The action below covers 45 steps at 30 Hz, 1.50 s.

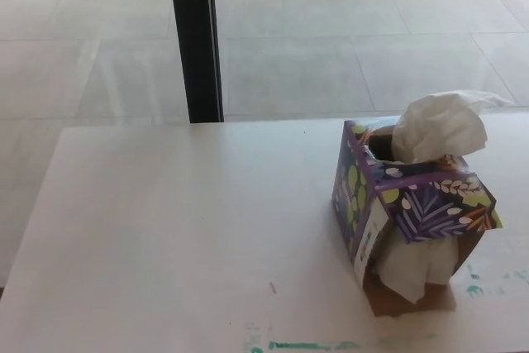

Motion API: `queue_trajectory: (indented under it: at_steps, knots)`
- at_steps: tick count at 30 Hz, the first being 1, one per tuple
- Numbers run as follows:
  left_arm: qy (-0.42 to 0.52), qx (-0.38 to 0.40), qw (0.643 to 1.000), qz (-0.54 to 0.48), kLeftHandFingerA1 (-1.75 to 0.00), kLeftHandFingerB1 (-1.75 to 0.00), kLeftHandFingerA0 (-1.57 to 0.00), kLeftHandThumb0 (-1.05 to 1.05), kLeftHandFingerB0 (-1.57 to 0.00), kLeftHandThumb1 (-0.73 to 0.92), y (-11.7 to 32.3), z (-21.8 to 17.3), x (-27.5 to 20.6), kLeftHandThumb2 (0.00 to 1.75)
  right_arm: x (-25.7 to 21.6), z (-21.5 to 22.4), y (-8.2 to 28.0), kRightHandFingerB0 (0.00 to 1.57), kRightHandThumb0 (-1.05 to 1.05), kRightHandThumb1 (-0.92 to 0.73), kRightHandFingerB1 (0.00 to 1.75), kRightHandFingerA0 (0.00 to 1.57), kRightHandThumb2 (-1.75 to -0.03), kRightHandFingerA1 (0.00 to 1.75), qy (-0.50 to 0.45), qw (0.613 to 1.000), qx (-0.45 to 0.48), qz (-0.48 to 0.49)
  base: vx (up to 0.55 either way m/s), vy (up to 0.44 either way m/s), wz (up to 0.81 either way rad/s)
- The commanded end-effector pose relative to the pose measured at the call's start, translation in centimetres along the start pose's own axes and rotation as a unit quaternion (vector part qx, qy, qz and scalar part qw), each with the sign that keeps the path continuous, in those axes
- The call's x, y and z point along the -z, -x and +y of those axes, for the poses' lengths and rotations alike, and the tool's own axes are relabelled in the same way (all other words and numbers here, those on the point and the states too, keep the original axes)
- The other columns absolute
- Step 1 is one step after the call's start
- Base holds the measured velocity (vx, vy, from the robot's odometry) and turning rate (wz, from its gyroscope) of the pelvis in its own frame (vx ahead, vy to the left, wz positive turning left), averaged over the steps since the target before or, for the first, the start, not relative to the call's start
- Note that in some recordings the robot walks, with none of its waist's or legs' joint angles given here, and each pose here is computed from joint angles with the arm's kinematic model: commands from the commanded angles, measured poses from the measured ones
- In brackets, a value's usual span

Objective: The robot uses its right hand to pull out a tissue from the tissue box kept in the middle of the desk and put it on the right side

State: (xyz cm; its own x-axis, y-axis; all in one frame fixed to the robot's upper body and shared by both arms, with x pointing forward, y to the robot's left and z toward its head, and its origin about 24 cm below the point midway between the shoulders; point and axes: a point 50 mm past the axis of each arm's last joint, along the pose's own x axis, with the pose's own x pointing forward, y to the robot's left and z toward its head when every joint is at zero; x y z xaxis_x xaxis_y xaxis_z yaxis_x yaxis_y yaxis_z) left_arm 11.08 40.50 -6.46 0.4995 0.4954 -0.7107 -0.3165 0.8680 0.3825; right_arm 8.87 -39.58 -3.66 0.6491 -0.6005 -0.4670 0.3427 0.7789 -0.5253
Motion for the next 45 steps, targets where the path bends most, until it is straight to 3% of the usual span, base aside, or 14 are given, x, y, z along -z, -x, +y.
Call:
queue_trajectory:
  at_steps: [1, 3, 4, 6, 8, 9, 13, 14, 19, 31, 40, 41, 42, 45]
  knots:
    - [0.008, 0.003, 1.000, -0.008, -1.08, -0.95, -0.79, -0.87, -0.51, 0.90, 0.1, 0.7, -0.3, 1.01, -2.5, -2.2, -0.5, 0.38, -0.69, -0.66, 0.65, 0.79, -0.60, 0.86, -0.027, 0.999, 0.020, -0.036, 0.00, 0.000, 0.00]
    - [0.003, 0.005, 1.000, -0.009, -1.09, -0.96, -0.79, -0.87, -0.52, 0.90, 0.2, 0.7, -0.1, 1.03, -4.6, -2.8, -1.2, 0.36, -0.73, -0.54, 0.63, 0.80, -0.96, 0.85, -0.040, 0.997, 0.034, -0.062, 0.00, 0.000, 0.00]
    - [0.000, 0.004, 1.000, -0.005, -1.09, -0.96, -0.79, -0.86, -0.52, 0.90, 0.3, 0.7, 0.2, 1.02, -5.9, -3.1, -1.4, 0.37, -0.70, -0.67, 0.56, 0.81, -0.60, 0.85, -0.036, 0.996, 0.038, -0.077, 0.00, 0.000, 0.00]
    - [-0.006, 0.002, 1.000, -0.001, -1.08, -0.95, -0.80, -0.86, -0.53, 0.91, 0.3, 0.8, 0.5, 1.02, -9.9, -3.4, -1.3, 0.29, -0.80, -0.59, 0.58, 0.80, -1.00, 0.90, -0.026, 0.986, 0.052, -0.155, 0.00, 0.000, 0.00]
    - [0.000, 0.001, 1.000, 0.004, -1.10, -0.96, -0.81, -0.86, -0.53, 0.90, 0.4, 0.8, 0.8, 1.01, -14.4, -3.8, -0.8, 0.27, -0.75, -0.76, 0.42, 0.70, -0.63, 0.89, -0.025, 0.975, 0.061, -0.213, 0.00, 0.000, 0.00]
    - [0.009, 0.000, 1.000, 0.003, -1.12, -0.99, -0.81, -0.84, -0.55, 0.89, 0.4, 0.8, 0.8, 1.03, -16.3, -4.1, -0.8, 0.20, -0.75, -0.61, 0.48, 0.66, -0.96, 0.85, -0.031, 0.971, 0.062, -0.229, 0.00, 0.000, 0.00]
    - [0.012, 0.000, 1.000, 0.003, -1.11, -1.00, -0.80, -0.86, -0.57, 0.87, 0.4, 0.8, 1.0, 1.02, -22.0, -4.1, 0.3, 0.20, -0.77, -0.66, 0.50, 0.54, -0.98, 0.75, -0.062, 0.951, 0.046, -0.301, 0.00, 0.000, 0.00]
    - [0.004, 0.000, 1.000, 0.003, -1.10, -0.99, -0.80, -0.86, -0.56, 0.88, 0.5, 0.9, 1.1, 1.02, -23.1, -3.9, 0.6, 0.25, -0.65, -0.77, 0.37, 0.52, -0.63, 0.69, -0.065, 0.946, 0.042, -0.314, 0.00, 0.000, 0.00]
    - [-0.004, -0.002, 1.000, 0.008, -1.08, -0.97, -0.79, -0.85, -0.55, 0.89, 0.6, 1.1, 1.3, 1.02, -30.7, -1.8, 3.4, 0.16, -0.50, -0.58, 0.44, 0.53, -0.82, 0.68, 0.015, 0.908, 0.011, -0.419, 0.00, 0.000, 0.00]
    - [0.004, -0.005, 1.000, 0.019, -1.11, -0.99, -0.81, -0.87, -0.55, 0.90, 0.8, 1.3, 2.1, 1.02, -38.4, 3.4, 6.4, 0.28, -0.61, -0.70, 0.31, 0.79, -0.61, 0.64, 0.088, 0.871, -0.060, -0.480, 0.00, 0.000, 0.00]
    - [0.006, -0.007, 1.000, 0.019, -1.09, -0.97, -0.78, -0.86, -0.53, 0.90, 1.0, 1.6, 2.4, 1.01, -41.5, 6.0, 6.0, 0.01, -0.74, -0.59, 0.38, 0.86, -1.01, 0.84, 0.255, 0.856, -0.090, -0.440, 0.00, 0.000, 0.00]
    - [0.003, -0.006, 1.000, 0.018, -1.08, -0.96, -0.77, -0.87, -0.53, 0.90, 1.0, 1.6, 2.4, 1.00, -41.7, 5.9, 5.7, 0.09, -0.83, -0.75, 0.25, 0.80, -0.68, 0.86, 0.282, 0.864, -0.093, -0.406, 0.00, 0.000, 0.00]
    - [0.001, -0.005, 1.000, 0.018, -1.08, -0.95, -0.77, -0.87, -0.52, 0.91, 1.0, 1.5, 2.4, 1.00, -41.8, 5.8, 5.6, 0.00, -0.77, -0.62, 0.29, 0.76, -1.06, 0.83, 0.298, 0.869, -0.093, -0.384, 0.00, 0.000, 0.00]
    - [0.013, -0.007, 1.000, 0.021, -1.11, -0.97, -0.80, -0.86, -0.53, 0.90, 1.0, 1.6, 2.4, 1.00, -42.3, 5.4, 4.8, 0.05, -0.89, -0.69, 0.28, 0.71, -1.04, 0.78, 0.348, 0.865, -0.084, -0.352, 0.00, 0.000, 0.00]
